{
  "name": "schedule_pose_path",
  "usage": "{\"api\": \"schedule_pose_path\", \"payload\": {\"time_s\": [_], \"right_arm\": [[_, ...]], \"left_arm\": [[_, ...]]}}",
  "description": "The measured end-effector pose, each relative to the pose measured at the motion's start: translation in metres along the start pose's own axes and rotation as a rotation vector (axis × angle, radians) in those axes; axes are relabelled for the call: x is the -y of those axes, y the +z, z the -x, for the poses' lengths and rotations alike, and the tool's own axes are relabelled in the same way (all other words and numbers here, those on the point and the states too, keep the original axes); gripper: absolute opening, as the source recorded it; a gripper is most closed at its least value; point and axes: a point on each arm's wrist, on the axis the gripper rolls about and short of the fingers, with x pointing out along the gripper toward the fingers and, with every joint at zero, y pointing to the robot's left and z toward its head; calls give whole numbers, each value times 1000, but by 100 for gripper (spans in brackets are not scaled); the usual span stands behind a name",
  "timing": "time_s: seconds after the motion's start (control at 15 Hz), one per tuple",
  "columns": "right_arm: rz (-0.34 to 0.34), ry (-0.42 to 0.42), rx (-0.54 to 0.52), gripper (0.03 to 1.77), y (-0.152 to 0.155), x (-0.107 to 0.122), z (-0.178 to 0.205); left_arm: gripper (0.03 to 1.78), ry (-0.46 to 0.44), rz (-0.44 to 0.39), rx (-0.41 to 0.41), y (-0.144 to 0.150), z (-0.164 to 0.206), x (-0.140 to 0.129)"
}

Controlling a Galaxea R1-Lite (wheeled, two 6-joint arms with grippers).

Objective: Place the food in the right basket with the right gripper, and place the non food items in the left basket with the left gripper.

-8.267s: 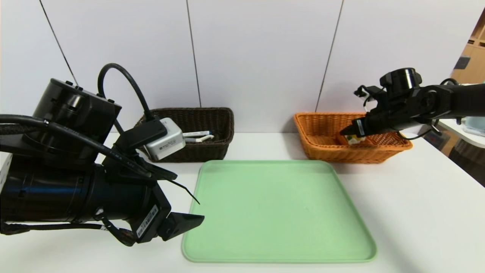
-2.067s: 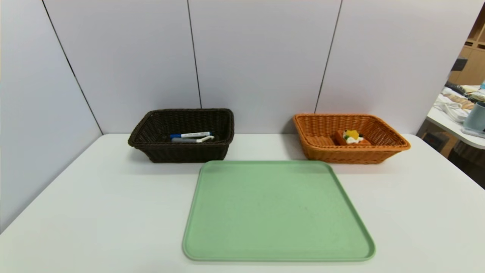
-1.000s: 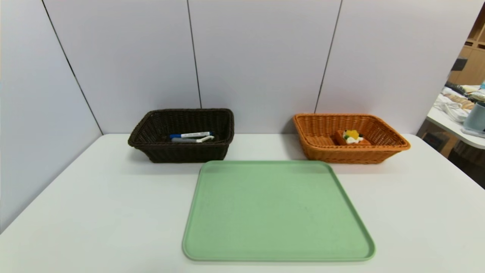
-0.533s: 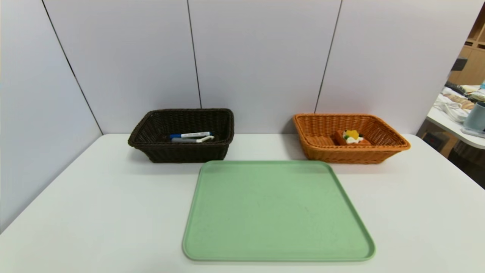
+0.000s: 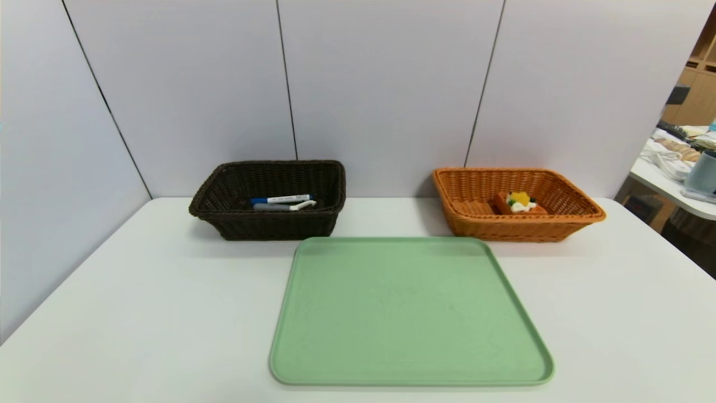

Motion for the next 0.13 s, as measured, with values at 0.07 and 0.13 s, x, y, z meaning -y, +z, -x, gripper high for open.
{"api": "schedule_pose_path", "payload": {"time_s": [0.07, 0.13], "right_arm": [[-1, 0, 2, 169, 0, 0, 0], [-4, -1, 2, 169, 0, 0, 0]], "left_arm": [[169, 0, 0, -1, 0, 0, 0], [169, 0, 0, -1, 0, 0, 0]]}}
